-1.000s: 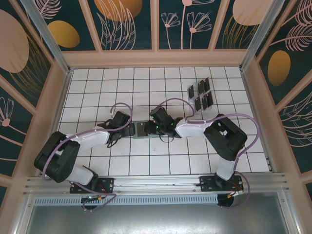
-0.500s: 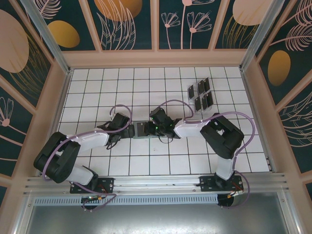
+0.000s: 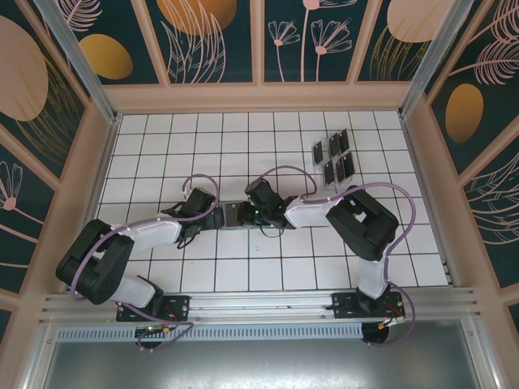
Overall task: Put the credit cards into the card holder
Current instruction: Insert the credit card into the card slot.
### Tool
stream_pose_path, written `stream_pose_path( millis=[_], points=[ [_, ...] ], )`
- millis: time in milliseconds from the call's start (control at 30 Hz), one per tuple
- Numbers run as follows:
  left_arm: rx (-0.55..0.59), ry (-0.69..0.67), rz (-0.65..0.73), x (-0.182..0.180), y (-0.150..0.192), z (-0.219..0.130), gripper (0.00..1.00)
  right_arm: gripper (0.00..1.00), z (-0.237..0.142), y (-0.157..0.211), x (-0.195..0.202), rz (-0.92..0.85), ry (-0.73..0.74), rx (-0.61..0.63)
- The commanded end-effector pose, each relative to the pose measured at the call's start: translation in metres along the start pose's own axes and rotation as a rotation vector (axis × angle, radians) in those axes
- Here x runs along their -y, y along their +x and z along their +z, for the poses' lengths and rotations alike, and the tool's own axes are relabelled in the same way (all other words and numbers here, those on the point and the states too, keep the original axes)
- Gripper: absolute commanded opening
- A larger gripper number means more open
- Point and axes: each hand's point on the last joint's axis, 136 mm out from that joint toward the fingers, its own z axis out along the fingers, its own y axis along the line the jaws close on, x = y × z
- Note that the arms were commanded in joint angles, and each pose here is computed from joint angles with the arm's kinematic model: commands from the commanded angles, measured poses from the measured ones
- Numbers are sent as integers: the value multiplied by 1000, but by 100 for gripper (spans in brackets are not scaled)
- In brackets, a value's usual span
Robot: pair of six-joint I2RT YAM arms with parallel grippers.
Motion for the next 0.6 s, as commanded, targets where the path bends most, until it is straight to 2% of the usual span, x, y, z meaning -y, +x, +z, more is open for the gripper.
stream_pose_path(
  millis=[0,367,467,567],
  points=[
    [-63,18,-10,-1,20,9,99,17,7,2,-9,-13,-12,-18],
    [-64,23,-9,-1,20,9,99,15,13,5,-23,-35,-38,-45],
    [-59,23,-10,0,18,8,99,20,8,4,-23,-42,-37,-39],
    [-38,13,-9,-1,10,4,98,32,-4,0,-24,-46,-33,-14]
  ],
)
